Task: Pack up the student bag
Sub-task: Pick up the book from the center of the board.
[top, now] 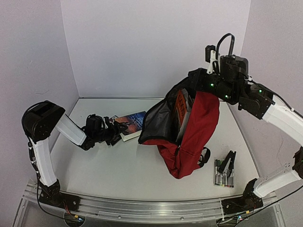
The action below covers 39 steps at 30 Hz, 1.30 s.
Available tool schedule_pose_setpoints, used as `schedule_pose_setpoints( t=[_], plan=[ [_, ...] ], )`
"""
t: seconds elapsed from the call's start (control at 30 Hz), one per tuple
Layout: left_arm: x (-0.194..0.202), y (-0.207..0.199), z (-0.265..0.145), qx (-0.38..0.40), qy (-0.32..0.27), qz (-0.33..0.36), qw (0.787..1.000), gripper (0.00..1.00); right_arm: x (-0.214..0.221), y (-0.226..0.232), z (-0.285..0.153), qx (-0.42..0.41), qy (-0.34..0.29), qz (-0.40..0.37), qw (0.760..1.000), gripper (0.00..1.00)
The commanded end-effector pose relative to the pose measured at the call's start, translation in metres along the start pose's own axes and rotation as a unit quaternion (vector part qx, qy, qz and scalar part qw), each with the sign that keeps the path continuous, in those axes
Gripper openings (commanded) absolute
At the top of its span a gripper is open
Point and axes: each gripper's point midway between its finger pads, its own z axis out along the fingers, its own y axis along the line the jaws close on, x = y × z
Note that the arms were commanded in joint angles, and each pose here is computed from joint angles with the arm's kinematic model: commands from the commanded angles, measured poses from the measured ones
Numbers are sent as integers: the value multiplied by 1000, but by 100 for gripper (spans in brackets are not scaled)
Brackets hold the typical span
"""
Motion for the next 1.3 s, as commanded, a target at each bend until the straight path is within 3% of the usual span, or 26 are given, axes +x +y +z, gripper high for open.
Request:
schedule_pose_setpoints(
  t=[0.0, 0.13, 0.57, 1.07, 1.27],
  plan=[
    [-11, -14, 8, 33, -14, 38, 999, 70, -18, 2, -12, -7, -28, 7, 1000, 0],
    [-12, -19, 7, 44, -17, 58, 997, 58, -18, 2, -11, -6, -28, 8, 1000, 0],
    [-15, -70, -22, 82, -17, 112, 990, 2, -17, 4, -6, -6, -25, 6, 1000, 0],
    [2, -219, -158, 121, 29, 176, 977, 0, -19, 6, -6, -7, -27, 7, 1000, 0],
    [27, -293, -205, 190, 68, 249, 947, 0, -24, 9, -7, -13, -30, 8, 999, 0]
  ],
)
